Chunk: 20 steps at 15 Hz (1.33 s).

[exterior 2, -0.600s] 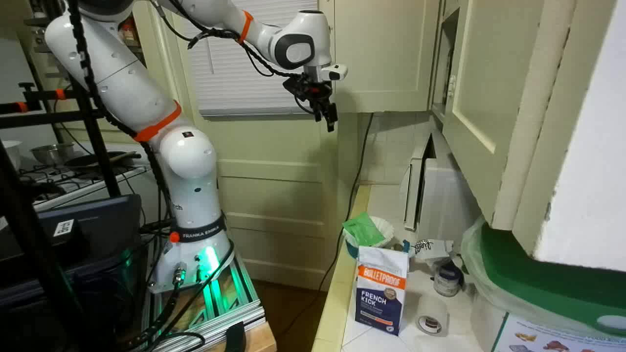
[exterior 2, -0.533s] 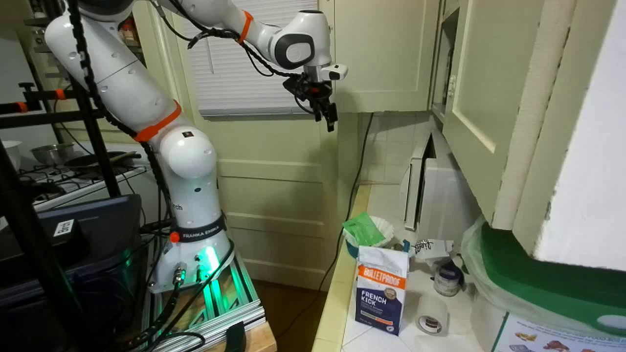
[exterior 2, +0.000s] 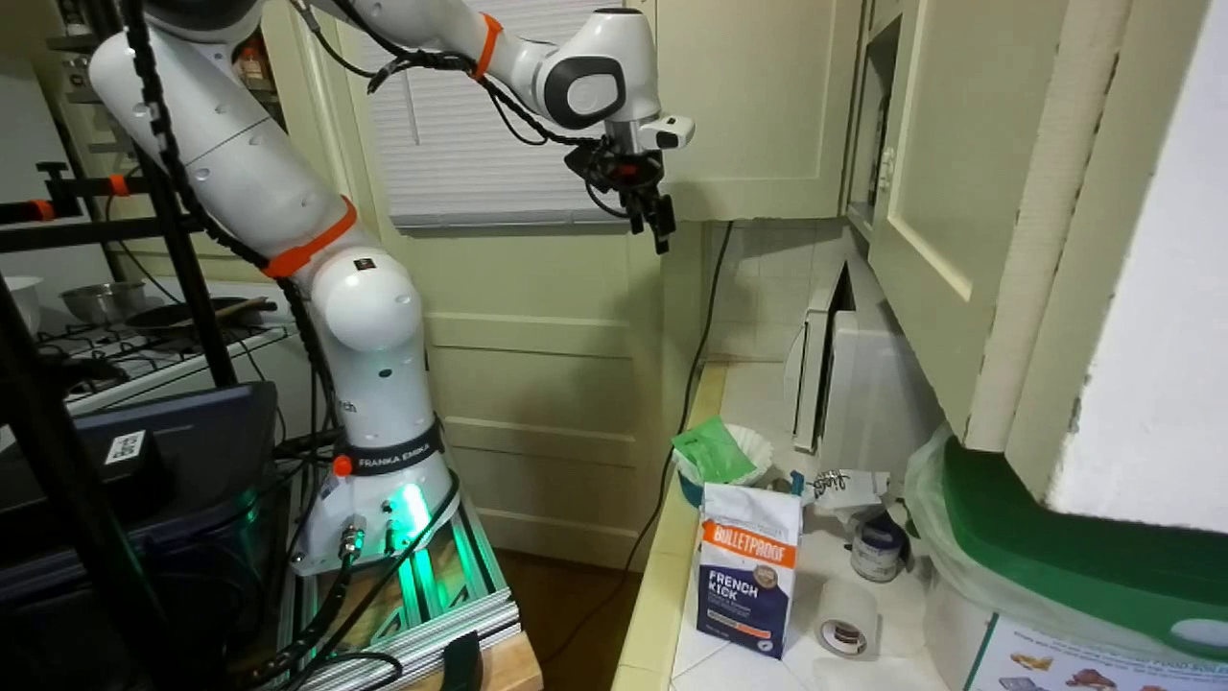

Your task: Open the microwave, then put the blue bowl inside

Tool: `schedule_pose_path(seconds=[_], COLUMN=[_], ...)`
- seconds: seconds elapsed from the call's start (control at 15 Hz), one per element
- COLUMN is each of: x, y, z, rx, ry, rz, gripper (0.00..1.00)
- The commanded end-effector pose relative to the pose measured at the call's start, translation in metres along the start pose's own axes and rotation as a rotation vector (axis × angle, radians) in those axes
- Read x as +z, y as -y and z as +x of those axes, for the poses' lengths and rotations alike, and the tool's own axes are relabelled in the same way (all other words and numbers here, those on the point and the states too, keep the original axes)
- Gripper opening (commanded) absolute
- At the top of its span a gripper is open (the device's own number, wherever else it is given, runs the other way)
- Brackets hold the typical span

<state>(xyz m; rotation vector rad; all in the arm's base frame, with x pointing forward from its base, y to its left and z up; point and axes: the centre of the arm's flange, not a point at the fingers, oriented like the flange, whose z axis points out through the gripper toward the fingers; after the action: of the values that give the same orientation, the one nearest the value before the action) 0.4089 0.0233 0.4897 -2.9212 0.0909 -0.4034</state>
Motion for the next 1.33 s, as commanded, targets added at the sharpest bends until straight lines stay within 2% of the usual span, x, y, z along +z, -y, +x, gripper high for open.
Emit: schedule_pose_path(seconds=[0.0, 0.2, 0.53, 0.67, 0.8, 0.87, 1.2, 1.27], x=[-0.014, -0.017, -0.004, 0.001, 0.002, 0.002, 0.004, 0.007], y=[-0.029, -0.048, -0.069, -0.076, -0.078, -0.073, -0.077, -0.082], z=[0.016, 0.025, 0.047, 0.054, 0.06, 0.049, 0.057, 0.062], rx=[-0.093, -0.242, -0.342, -0.363, -0.316, -0.33, -0.322, -0.305], ry=[0.0, 0.042, 0.086, 0.1, 0.094, 0.075, 0.076, 0.061], rz=[-0.034, -0.063, -0.092, -0.107, -0.094, -0.095, -0.1, -0.134], gripper=[1.0, 1.0, 1.0, 1.0, 1.0, 1.0, 1.0, 1.0])
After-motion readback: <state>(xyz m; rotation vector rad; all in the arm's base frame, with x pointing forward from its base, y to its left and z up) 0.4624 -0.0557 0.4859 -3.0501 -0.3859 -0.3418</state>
